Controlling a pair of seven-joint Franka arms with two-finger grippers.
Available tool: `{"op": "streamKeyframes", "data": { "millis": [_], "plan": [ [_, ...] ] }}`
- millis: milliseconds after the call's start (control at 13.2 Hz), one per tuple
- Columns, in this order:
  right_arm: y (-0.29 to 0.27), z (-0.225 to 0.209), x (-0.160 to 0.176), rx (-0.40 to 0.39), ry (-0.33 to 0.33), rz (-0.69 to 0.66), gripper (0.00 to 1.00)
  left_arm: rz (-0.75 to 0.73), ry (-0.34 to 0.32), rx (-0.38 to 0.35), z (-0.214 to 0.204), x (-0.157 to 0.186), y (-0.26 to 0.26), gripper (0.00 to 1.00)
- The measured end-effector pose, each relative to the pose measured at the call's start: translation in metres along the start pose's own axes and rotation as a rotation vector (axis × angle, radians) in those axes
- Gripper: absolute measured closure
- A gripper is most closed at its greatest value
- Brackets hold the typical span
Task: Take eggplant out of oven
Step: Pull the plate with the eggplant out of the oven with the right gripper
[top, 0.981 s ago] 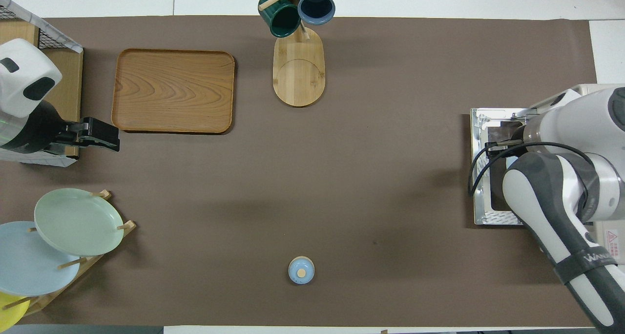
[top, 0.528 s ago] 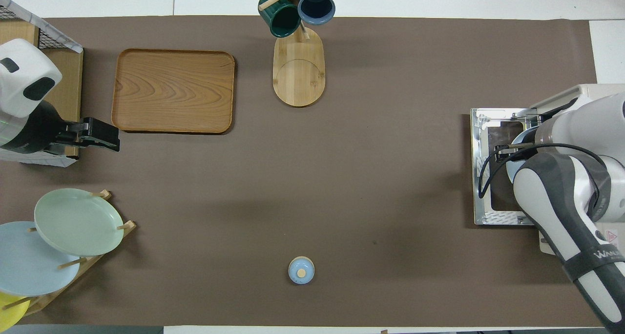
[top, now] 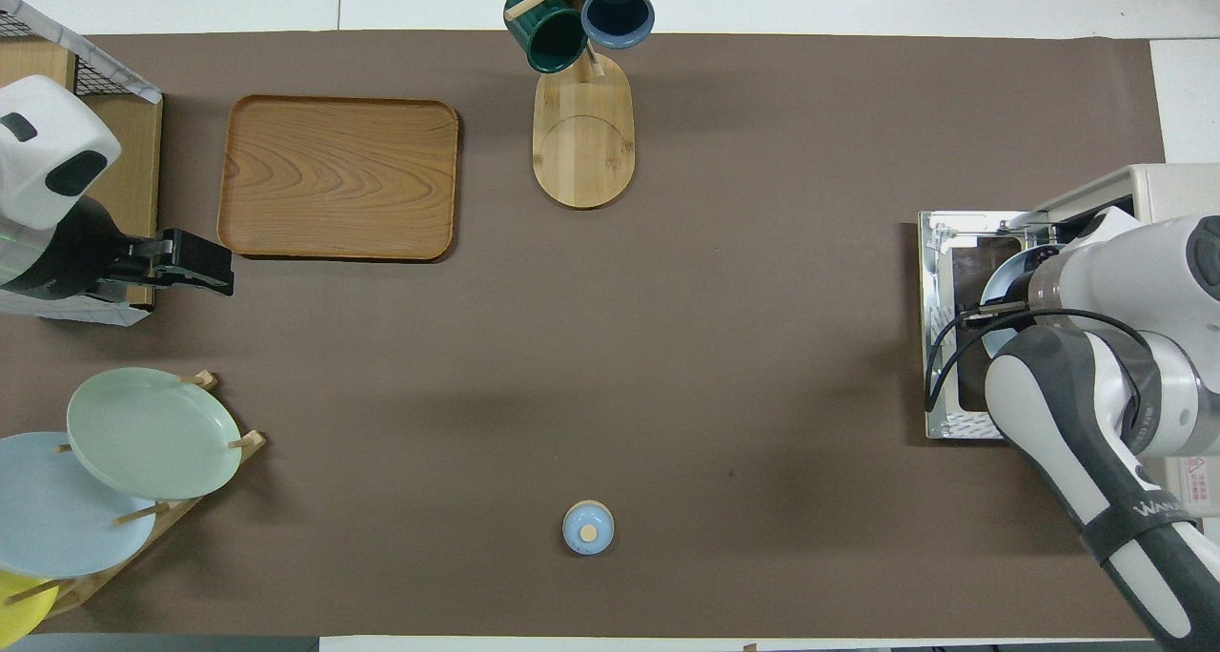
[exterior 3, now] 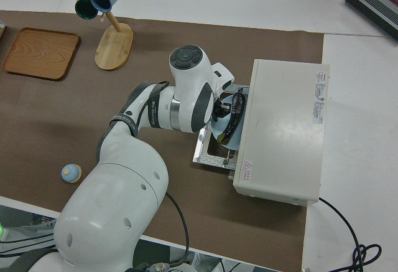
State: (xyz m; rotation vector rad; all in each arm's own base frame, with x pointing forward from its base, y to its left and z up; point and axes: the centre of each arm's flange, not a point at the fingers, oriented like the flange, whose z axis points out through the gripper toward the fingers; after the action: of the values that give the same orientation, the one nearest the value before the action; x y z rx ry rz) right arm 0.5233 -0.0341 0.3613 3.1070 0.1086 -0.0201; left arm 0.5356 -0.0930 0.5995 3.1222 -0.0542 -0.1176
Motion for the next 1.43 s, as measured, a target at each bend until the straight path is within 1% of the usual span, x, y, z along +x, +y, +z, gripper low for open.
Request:
{"op": "streamKeyframes", "data": {
  "millis": [75,226,377,453,528,830,981,1208,1434],
  "plan": [
    [-0.001,-0.002,-0.001,-0.001,-0.006,-0.004,0.95,0.000,0.000,0.000,0.000,0.000,0.000,0.00],
    [-0.011,-0.018,0.000,-0.004,-0.013,-0.026,0.95,0.000,0.000,0.000,0.000,0.000,0.000,0.00],
    [-0.048,-0.040,0.014,-0.015,0.005,-0.102,0.95,0.000,0.000,0.000,0.000,0.000,0.000,0.00],
    [-0.074,-0.051,0.021,-0.024,0.016,-0.138,0.98,0.000,0.000,0.000,0.000,0.000,0.000,0.00],
    [-0.107,-0.061,0.027,-0.030,0.023,-0.141,0.98,0.000,0.000,0.000,0.000,0.000,0.000,0.00],
    [-0.263,-0.089,0.036,-0.058,0.003,-0.068,0.98,0.000,0.000,0.000,0.000,0.000,0.000,0.00],
    [-0.332,-0.079,0.041,-0.069,0.001,-0.020,0.98,0.000,0.000,0.000,0.000,0.000,0.000,0.00],
    [-0.440,-0.035,0.049,-0.089,0.004,0.039,0.98,0.000,0.000,0.000,0.000,0.000,0.000,0.00],
    [-0.501,-0.006,0.049,-0.093,0.019,0.004,0.98,0.000,0.000,0.000,0.000,0.000,0.000,0.00]
  ]
}}
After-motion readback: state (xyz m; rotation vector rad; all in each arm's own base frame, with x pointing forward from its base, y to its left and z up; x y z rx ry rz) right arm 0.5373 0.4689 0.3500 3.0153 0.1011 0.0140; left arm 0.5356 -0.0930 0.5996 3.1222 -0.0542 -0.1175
